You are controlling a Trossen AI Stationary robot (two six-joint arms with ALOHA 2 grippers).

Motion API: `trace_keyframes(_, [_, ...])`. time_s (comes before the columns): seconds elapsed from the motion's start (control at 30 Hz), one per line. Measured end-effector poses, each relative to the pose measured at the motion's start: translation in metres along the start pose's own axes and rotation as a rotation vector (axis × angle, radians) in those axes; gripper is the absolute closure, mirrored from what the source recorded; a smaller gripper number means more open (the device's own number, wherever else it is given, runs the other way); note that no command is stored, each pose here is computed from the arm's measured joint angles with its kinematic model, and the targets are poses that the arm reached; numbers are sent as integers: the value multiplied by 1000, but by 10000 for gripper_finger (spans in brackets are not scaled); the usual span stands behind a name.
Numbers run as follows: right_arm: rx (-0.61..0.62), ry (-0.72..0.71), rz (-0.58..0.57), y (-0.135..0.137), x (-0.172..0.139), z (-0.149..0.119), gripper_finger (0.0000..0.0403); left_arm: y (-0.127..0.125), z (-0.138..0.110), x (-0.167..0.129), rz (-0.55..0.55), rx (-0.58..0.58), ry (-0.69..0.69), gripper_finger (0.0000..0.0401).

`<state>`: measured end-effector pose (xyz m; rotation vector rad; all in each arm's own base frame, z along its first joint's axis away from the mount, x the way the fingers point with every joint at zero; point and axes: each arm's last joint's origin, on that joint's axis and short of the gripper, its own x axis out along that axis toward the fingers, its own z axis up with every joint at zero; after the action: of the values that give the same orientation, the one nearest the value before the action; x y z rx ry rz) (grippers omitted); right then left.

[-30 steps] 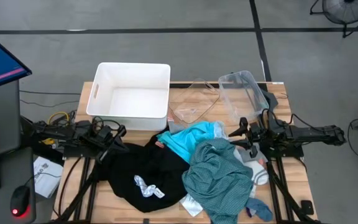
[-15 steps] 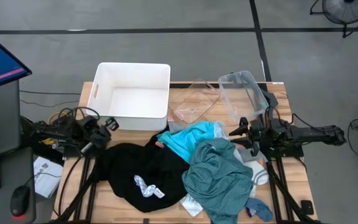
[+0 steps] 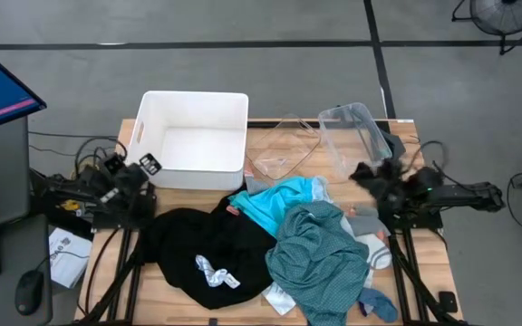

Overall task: Pick & Place Cloths
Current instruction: Put the blue gown into the white bin

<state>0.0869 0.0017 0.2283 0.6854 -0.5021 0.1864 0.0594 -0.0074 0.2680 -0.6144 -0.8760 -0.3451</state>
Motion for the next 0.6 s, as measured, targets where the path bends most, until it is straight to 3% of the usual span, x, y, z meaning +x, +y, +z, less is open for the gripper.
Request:
trace_keyframes(0.2, [-287,-181,102,35,8,43,235,-20,24,67,-25,-22,8,399])
trace_keyframes(0.33, [-451,-204,92,50,16,61,235,-33,28,129,-170,-26,105,399])
trace_keyframes(0.47, [-509,-204,84,58,24,70,235,-46,24,187,-377,-49,210,399])
trace_keyframes(0.6, [-510,-169,68,61,37,73,235,-52,11,230,-471,-81,263,399])
